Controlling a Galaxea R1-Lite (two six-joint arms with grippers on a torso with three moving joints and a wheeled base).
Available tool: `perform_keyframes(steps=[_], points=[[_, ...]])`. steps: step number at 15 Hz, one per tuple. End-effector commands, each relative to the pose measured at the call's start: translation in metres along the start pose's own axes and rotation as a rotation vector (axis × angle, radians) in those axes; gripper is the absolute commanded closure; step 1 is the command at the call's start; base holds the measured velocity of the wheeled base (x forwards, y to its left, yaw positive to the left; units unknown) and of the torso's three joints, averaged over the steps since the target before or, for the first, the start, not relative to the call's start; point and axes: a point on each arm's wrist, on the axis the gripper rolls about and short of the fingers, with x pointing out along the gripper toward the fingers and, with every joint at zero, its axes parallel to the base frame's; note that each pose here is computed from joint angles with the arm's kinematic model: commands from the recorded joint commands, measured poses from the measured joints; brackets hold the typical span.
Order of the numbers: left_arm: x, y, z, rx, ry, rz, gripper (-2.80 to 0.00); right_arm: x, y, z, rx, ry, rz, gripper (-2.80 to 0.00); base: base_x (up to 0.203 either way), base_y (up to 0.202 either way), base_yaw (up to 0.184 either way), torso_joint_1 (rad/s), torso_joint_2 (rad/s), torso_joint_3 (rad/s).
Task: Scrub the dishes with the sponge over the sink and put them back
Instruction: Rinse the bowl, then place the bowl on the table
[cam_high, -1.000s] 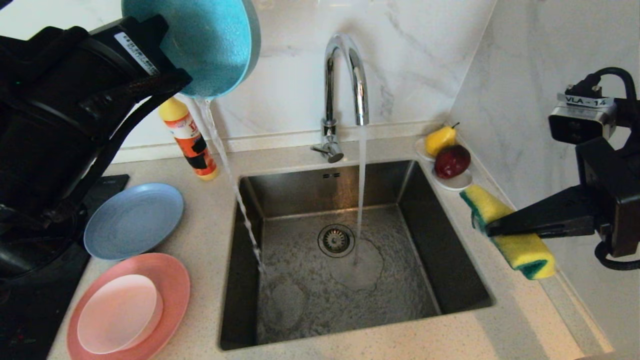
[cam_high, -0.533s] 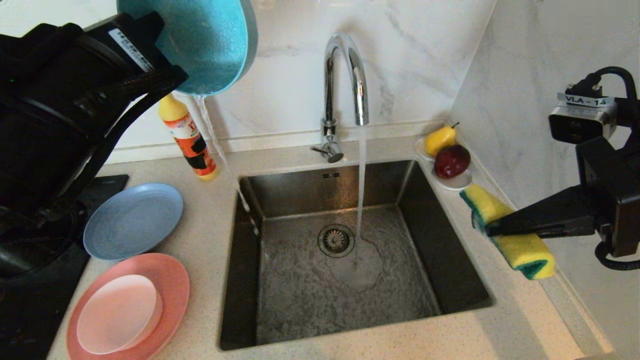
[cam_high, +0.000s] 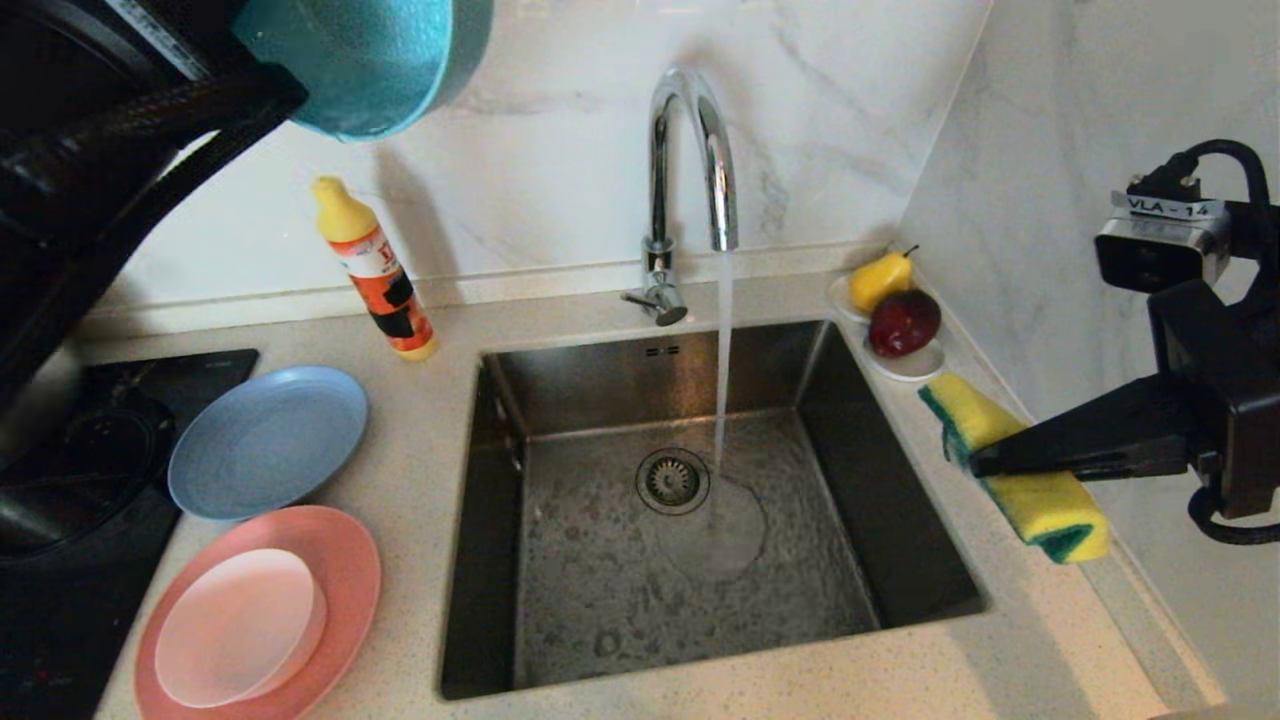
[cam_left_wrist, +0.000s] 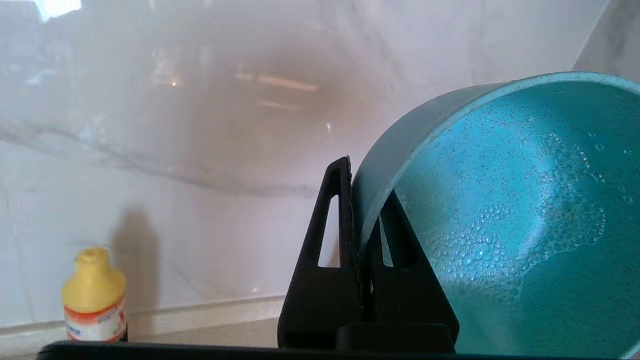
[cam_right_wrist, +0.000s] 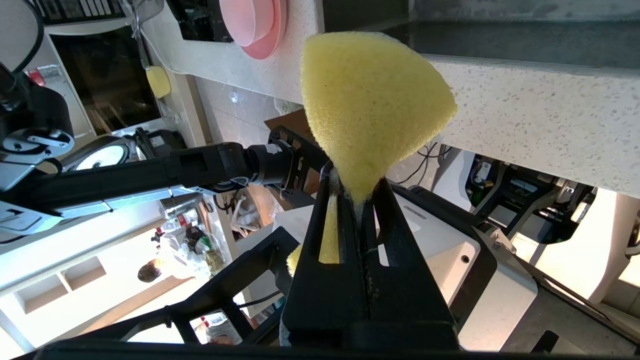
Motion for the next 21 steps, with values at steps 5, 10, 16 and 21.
perform_keyframes(steps=[5,10,16,21], points=[[-0.001,-0.001,-0.024,0.015,0.126,0.011,0.00,-0.006,0.002,-0.003,-0.004,-0.008,0.010,0.00,0.000,0.000,0.000,0.000,0.00,0.000],[0.001,-0.001,-0.044,0.003,0.196,0.025,0.00,-0.007,0.002,-0.004,-0.004,-0.010,0.010,0.00,0.000,0.000,0.000,0.000,0.00,0.000],[0.004,0.050,-0.129,0.010,0.758,0.303,0.00,-0.012,0.004,-0.008,-0.013,-0.020,0.015,0.00,0.000,0.000,0.000,0.000,0.00,0.000],[0.011,0.095,-0.093,-0.064,0.940,0.573,0.00,-0.009,0.000,-0.006,0.001,-0.015,0.002,0.00,0.000,0.000,0.000,0.000,0.00,0.000]])
